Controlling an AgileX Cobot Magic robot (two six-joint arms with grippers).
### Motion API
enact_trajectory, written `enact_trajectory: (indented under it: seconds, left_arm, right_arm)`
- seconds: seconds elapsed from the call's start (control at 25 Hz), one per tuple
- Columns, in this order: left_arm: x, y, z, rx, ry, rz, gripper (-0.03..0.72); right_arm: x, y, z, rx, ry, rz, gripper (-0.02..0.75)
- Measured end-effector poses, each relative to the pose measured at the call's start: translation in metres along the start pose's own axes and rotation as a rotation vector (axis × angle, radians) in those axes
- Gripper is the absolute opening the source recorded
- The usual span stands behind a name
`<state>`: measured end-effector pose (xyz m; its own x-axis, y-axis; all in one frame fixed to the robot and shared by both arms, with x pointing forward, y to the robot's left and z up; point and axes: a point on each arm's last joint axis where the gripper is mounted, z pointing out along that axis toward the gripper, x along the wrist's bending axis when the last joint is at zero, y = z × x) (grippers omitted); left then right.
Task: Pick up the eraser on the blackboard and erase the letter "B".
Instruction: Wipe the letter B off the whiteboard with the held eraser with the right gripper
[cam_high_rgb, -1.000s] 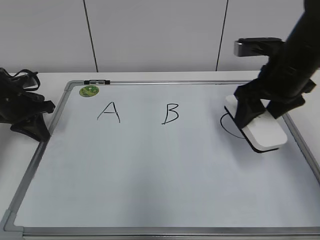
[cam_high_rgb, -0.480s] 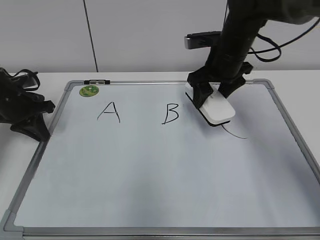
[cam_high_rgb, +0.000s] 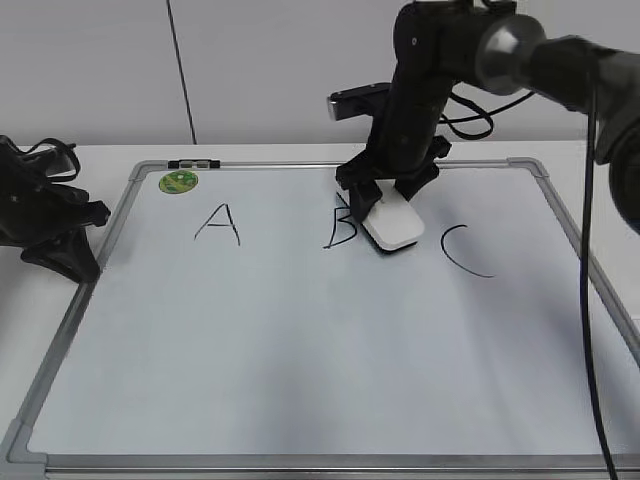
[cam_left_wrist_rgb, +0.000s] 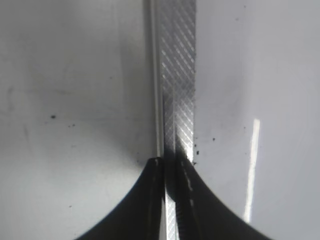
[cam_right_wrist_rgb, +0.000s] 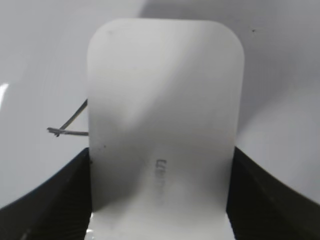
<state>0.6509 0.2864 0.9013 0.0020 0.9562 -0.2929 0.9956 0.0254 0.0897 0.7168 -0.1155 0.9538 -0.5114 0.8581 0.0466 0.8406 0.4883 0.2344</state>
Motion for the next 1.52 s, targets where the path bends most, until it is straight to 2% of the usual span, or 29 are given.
enact_trajectory:
  seconds: [0.32,0.96,1.2,1.52]
  left_arm:
    - [0.0,0.0,0.0,0.0,0.0,0.0,0.032]
    - [0.0,0.0,0.0,0.0,0.0,0.0,0.032]
    - [0.0,0.0,0.0,0.0,0.0,0.0,0.032]
    - [0.0,0.0,0.0,0.0,0.0,0.0,0.032]
  right_arm:
    - [-0.005,0.009,0.025,0.007,-0.008,-0.005,0.538]
    - [-0.003,0.01,0.026,0.01,-0.001,-0.012,0.538]
    - [0.02,0.014,0.029,0.009,-0.037,-0.114,0.538]
    - [0.065,0.018,0.033,0.0,-0.019,-0.205,0.538]
